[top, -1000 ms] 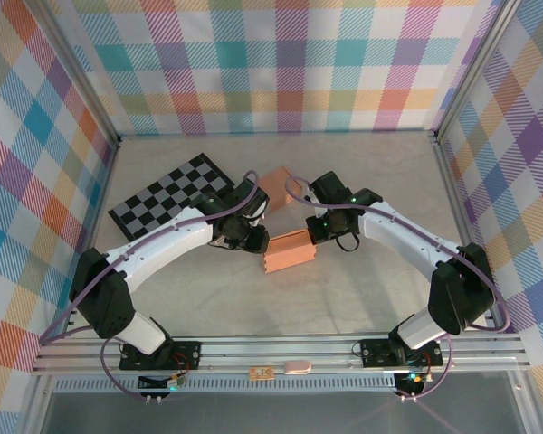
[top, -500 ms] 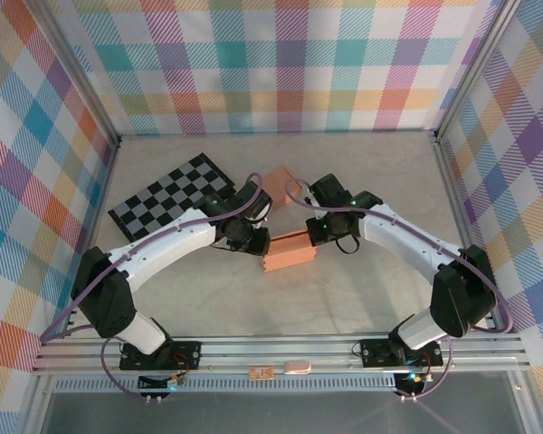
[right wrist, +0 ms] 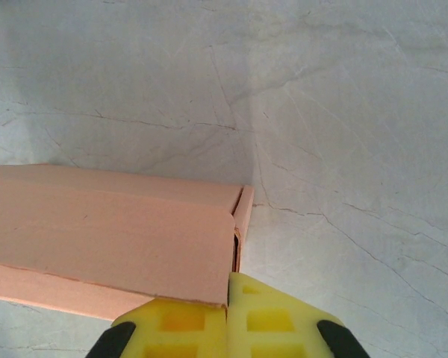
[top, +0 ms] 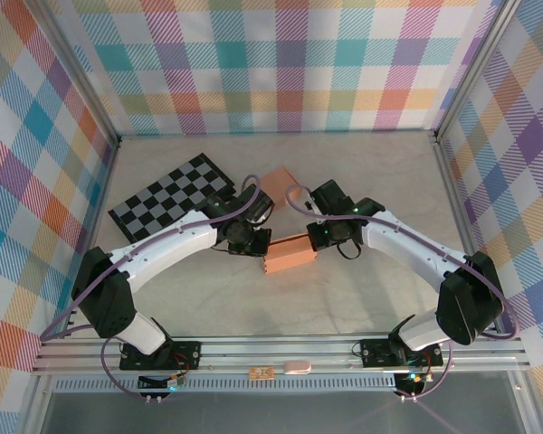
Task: Fold the paper box
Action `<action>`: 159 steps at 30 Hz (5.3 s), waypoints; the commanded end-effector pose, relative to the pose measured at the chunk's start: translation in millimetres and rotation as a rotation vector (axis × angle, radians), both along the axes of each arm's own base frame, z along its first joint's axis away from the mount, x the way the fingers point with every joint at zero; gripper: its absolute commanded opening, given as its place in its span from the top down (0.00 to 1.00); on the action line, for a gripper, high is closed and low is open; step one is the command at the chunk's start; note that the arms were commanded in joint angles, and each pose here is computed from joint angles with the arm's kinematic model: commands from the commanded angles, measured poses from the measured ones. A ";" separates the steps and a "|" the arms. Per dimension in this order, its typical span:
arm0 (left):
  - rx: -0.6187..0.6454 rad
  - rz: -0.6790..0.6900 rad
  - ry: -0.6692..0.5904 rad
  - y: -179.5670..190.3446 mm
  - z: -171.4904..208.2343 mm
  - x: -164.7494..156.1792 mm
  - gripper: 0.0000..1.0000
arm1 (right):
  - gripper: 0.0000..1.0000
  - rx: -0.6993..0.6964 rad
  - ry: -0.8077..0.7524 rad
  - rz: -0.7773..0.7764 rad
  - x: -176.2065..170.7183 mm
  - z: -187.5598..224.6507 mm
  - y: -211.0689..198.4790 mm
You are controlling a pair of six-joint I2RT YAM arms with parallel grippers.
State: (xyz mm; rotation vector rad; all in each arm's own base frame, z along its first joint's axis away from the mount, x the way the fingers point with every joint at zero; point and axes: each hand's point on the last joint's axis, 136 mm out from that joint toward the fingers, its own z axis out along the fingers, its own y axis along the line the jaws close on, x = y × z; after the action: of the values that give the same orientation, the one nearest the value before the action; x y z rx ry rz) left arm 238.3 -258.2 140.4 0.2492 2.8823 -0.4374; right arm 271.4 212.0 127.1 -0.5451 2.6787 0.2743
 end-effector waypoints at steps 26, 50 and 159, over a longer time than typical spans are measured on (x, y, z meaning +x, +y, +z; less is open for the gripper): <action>-0.128 0.173 0.127 -19.6 15.7 -2.5 0.95 | 1.00 -0.054 0.053 -0.016 -22.2 -15.6 -11.1; -0.194 0.218 0.235 -22.5 16.8 3.8 0.95 | 1.00 -0.055 0.053 -0.015 -22.7 -16.1 -9.5; -0.369 0.497 0.235 -1.6 5.9 24.4 0.57 | 0.58 0.698 0.599 -0.898 -9.7 -24.3 -10.8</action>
State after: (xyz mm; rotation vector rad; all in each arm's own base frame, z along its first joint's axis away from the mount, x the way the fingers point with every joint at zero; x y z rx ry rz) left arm 263.6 -261.9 152.7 -0.5536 2.8489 -0.9081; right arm 267.6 210.4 115.0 1.0219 2.7180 1.2065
